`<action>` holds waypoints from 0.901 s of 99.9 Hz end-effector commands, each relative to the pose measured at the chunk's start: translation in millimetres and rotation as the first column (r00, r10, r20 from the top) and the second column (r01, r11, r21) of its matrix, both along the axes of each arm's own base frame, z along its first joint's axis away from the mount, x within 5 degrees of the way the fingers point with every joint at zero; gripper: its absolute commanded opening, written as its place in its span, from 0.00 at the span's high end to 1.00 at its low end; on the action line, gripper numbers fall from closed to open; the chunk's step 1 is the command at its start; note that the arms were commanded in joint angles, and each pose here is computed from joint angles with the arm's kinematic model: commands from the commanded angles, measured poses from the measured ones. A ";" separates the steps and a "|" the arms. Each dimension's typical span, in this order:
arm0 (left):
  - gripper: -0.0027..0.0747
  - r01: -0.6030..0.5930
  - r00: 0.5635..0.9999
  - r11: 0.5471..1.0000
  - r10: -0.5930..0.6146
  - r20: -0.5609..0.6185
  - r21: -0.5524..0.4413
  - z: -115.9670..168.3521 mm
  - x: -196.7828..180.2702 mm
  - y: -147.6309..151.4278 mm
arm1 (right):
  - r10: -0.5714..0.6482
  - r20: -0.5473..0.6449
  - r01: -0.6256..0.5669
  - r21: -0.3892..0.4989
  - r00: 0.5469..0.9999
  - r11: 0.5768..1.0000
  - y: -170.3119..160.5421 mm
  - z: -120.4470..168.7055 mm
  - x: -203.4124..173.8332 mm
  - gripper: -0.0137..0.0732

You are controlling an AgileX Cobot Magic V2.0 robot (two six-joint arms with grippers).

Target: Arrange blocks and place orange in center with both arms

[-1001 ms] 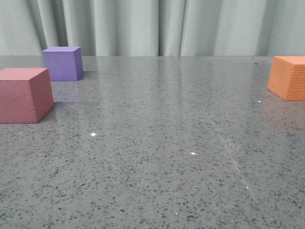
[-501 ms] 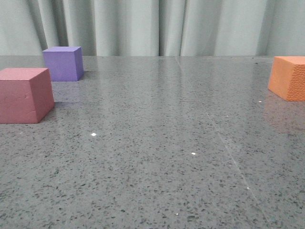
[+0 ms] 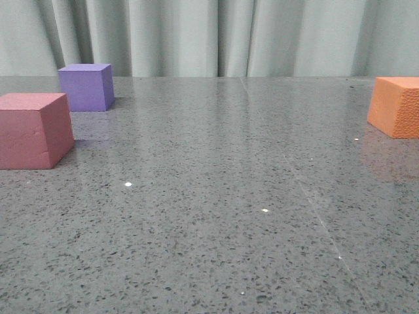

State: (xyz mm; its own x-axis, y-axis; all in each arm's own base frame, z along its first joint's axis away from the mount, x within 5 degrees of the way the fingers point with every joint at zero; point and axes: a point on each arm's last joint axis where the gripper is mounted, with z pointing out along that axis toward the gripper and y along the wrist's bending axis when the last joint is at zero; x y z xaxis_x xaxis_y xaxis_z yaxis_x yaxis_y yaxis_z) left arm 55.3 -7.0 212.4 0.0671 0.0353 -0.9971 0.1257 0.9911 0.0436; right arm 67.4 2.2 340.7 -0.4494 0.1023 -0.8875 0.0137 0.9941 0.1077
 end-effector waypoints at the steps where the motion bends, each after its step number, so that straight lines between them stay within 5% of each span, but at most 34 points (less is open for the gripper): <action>1: 0.99 0.010 0.999 1.000 -0.008 0.049 -0.021 -10.5 -0.5 -0.8 | 0.001 0.036 -0.001 -0.007 0.999 1.000 0.8 15.5 14.0 0.92; 32: 0.99 0.010 0.999 1.000 -0.008 0.049 -0.021 -10.5 -0.5 -0.8 | 0.000 -0.062 -0.001 -0.014 0.998 1.000 2.3 6.5 34.3 0.89; 46: 0.99 0.010 0.999 1.000 -0.008 0.049 -0.021 -10.5 -0.5 -0.8 | 0.000 -0.065 -0.001 -0.014 0.998 1.000 2.4 6.2 35.6 0.67; 68: 0.99 0.010 0.999 1.000 -0.008 0.049 -0.021 -10.5 -0.5 -0.8 | 0.002 -0.043 -0.002 -0.013 0.999 1.000 2.6 7.9 36.6 0.08; 90: 0.99 0.010 0.999 1.000 -0.008 0.049 -0.021 -10.5 -0.5 -0.8 | 0.006 -0.006 -0.006 -0.011 1.000 1.000 4.1 15.3 53.1 0.12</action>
